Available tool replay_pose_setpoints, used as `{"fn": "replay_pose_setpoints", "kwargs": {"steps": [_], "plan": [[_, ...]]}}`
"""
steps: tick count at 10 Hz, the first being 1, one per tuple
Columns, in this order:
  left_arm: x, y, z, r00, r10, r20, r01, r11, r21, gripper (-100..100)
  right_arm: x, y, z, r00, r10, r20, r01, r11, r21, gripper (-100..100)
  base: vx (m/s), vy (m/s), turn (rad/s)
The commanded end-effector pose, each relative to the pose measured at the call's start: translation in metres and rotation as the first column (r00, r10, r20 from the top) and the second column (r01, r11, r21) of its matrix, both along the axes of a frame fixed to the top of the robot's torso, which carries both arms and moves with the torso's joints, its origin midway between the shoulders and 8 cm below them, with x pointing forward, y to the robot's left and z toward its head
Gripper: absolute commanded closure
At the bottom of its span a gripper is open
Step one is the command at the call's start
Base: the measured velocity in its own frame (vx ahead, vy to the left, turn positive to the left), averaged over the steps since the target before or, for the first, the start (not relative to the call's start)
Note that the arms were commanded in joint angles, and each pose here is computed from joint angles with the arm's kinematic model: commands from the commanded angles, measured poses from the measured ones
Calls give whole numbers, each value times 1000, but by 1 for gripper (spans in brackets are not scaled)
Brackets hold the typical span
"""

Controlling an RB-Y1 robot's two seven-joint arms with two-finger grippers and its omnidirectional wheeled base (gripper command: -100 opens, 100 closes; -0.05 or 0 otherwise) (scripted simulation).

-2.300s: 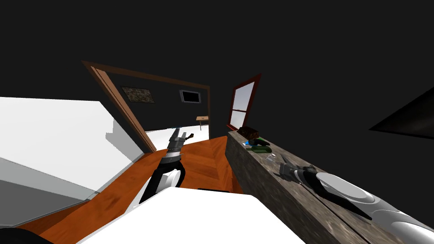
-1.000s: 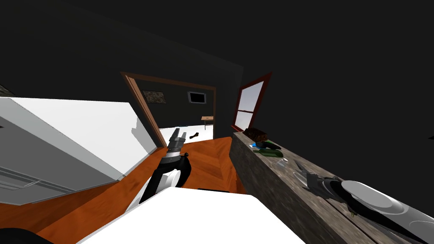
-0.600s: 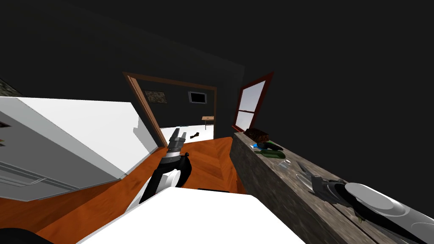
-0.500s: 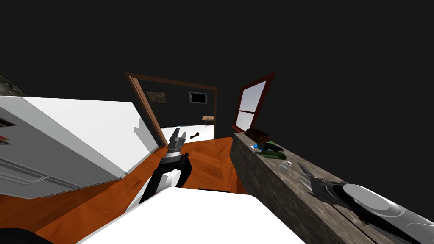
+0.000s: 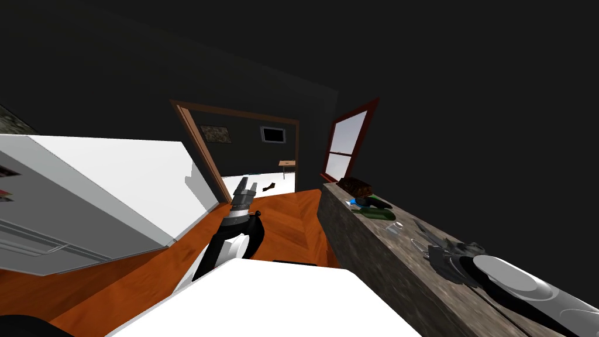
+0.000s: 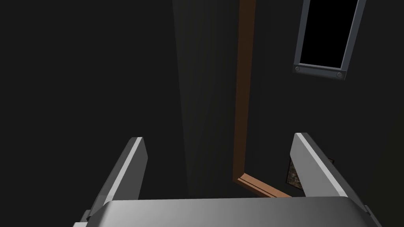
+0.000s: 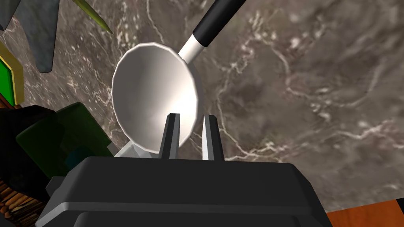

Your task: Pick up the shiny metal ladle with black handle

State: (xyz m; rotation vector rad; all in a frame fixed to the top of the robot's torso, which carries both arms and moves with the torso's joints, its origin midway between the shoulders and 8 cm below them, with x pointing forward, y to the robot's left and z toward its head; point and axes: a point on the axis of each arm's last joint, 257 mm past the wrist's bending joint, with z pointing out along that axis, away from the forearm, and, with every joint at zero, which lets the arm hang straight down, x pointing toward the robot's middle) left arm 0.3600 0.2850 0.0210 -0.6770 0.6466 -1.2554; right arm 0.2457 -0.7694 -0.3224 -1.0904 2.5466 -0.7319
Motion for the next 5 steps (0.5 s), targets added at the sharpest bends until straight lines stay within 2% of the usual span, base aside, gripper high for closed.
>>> {"fn": "replay_pose_setpoints", "kwargs": {"steps": [1, 2, 3, 4, 5], "plan": [[0, 0, 0, 1000, 0, 0, 0, 1000, 0, 0, 0, 0, 0, 1000, 0, 0, 0, 1000, 0, 100, 0, 0, 0], [0, 0, 0, 1000, 0, 0, 0, 1000, 0, 0, 0, 0, 0, 1000, -1, 0, 1, 1000, 1, 0, 0, 0, 0], [0, 0, 0, 1000, 0, 0, 0, 1000, 0, 0, 4, -4, 15, 1000, 9, 4, -9, 1000, -9, 100, -18, 24, -57], [0, 0, 0, 1000, 0, 0, 0, 1000, 0, 0, 0, -1, 7, 1000, 5, 3, -5, 1000, -4, 100, -11, 13, -27], [0, 0, 0, 1000, 0, 0, 0, 1000, 0, 0, 1, -2, 9, 1000, 5, 4, -5, 1000, -4, 0, 0, 0, 0]]}}
